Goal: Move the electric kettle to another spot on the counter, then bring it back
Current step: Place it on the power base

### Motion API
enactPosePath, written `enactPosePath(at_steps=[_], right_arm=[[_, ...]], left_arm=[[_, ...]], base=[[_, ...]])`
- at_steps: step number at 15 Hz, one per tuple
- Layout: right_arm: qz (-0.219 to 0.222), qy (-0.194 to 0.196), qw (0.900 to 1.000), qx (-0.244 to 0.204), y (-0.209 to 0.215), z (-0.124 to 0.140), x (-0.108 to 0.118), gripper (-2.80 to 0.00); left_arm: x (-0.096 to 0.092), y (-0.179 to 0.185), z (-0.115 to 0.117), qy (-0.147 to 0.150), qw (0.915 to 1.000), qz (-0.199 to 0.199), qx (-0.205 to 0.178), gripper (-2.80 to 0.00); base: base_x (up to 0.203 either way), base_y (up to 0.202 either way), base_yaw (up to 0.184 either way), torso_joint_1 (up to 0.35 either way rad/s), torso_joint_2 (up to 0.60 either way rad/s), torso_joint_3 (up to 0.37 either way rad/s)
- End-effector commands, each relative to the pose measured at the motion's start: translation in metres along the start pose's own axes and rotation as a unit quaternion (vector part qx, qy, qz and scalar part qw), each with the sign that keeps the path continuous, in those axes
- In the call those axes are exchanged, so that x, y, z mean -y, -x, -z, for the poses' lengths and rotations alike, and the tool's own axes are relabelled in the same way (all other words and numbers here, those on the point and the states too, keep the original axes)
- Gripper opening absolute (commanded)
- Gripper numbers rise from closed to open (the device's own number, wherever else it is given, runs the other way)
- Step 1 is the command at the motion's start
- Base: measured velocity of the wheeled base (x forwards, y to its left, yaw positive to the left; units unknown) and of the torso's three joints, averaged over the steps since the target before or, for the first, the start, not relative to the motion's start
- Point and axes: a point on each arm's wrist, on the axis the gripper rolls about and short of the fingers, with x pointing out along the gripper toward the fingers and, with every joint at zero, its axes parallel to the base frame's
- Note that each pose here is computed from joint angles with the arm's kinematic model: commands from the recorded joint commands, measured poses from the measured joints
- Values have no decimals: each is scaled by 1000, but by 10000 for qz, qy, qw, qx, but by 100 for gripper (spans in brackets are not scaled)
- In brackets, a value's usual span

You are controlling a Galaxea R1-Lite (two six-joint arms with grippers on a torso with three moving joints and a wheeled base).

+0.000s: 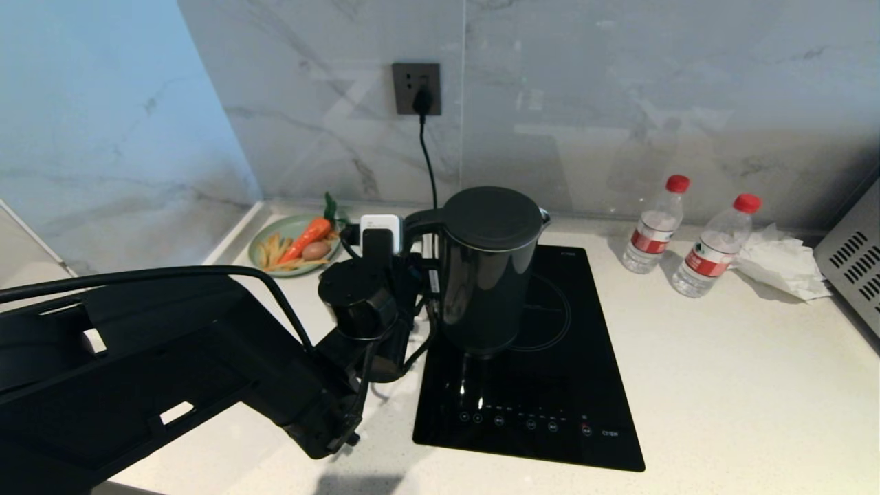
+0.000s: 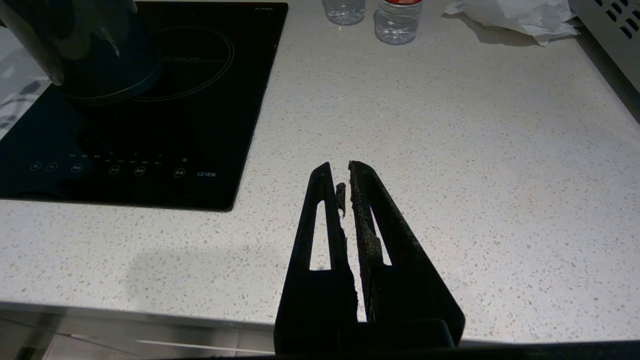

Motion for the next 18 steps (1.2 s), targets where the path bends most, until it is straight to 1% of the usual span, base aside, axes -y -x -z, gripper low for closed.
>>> enactPosePath(at_steps=[1, 5, 7, 10, 12, 14, 18], right_arm=[[6, 0, 10000, 3, 0, 0, 0, -280], [2, 0, 10000, 2, 0, 0, 0, -280], [-7, 0, 10000, 3, 0, 0, 0, -280], [-1, 0, 10000, 3, 0, 0, 0, -280], [1, 0, 10000, 3, 0, 0, 0, -280], [6, 0, 10000, -4, 0, 0, 0, -280], [-2, 0, 10000, 3, 0, 0, 0, -280]], left_arm=[[1, 1, 3, -33, 10000, -12, -19, 0], [-1, 3, 3, -49, 10000, 13, -39, 0], [-5, 4, 4, -63, 10000, -8, -60, 0], [-23, 4, 12, -184, 9995, -182, -174, 0], [-31, 5, 17, -270, 9989, -253, -287, 0], [-34, 10, 20, -312, 9986, -159, -396, 0], [-39, 16, 16, -272, 9985, -169, -436, 0]], base=[[0, 0, 0, 0, 0, 0], [0, 0, 0, 0, 0, 0], [0, 0, 0, 0, 0, 0], [0, 0, 0, 0, 0, 0], [0, 0, 0, 0, 0, 0], [0, 0, 0, 0, 0, 0], [0, 0, 0, 0, 0, 0]])
